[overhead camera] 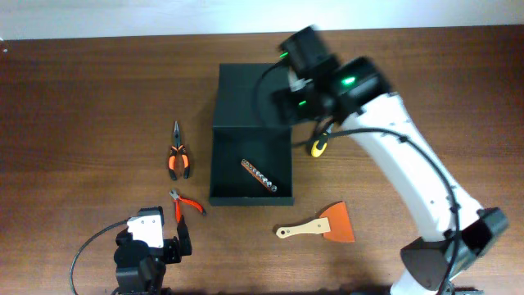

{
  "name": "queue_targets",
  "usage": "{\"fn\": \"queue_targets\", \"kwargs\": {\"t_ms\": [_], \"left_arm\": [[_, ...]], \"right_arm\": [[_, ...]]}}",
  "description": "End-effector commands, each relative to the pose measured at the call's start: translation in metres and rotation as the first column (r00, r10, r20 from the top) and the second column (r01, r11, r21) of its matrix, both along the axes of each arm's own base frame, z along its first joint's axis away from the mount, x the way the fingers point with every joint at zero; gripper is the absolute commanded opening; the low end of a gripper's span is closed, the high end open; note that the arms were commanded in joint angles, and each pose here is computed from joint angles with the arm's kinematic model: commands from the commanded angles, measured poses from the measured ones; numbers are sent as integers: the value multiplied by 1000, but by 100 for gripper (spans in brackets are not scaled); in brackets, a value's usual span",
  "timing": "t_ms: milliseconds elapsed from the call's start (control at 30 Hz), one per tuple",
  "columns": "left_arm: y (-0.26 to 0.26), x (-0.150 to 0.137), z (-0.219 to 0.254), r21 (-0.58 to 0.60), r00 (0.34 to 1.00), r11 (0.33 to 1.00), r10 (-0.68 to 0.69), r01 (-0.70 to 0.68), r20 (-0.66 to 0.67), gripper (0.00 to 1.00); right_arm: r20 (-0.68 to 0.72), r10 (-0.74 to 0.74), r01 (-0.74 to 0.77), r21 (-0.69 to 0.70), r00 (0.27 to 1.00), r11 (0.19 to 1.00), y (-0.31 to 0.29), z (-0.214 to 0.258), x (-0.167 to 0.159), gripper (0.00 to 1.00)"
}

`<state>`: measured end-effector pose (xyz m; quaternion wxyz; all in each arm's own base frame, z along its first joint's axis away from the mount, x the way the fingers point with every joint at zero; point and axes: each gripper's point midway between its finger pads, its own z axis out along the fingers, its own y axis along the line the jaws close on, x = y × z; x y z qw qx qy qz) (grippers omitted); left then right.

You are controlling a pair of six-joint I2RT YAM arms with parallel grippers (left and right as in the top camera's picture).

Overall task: Pack container
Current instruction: 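Move the right gripper over the yellow-black screwdriver and lower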

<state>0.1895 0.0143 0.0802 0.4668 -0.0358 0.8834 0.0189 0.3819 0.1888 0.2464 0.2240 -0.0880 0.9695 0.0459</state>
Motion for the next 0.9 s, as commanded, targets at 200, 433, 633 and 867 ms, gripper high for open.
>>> {"fn": "queue_targets", "kwargs": {"t_ms": [200,433,633,867], "left_arm": [[0,0,0,-10,1000,1000,7,-7,6,99],[0,0,0,-10,1000,1000,7,-7,6,99],[0,0,0,-10,1000,1000,7,-7,6,99],[0,0,0,-10,1000,1000,7,-7,6,99]], "right_arm": [[-142,-486,495,30,862,869,-99,-49,26,93],[-206,-516,534,43,832,844,-91,-97,33,94],[-268,-543,564,2,796,826,-84,-140,41,96],[-346,-546,561,-63,763,825,-81,-183,37,96]]}}
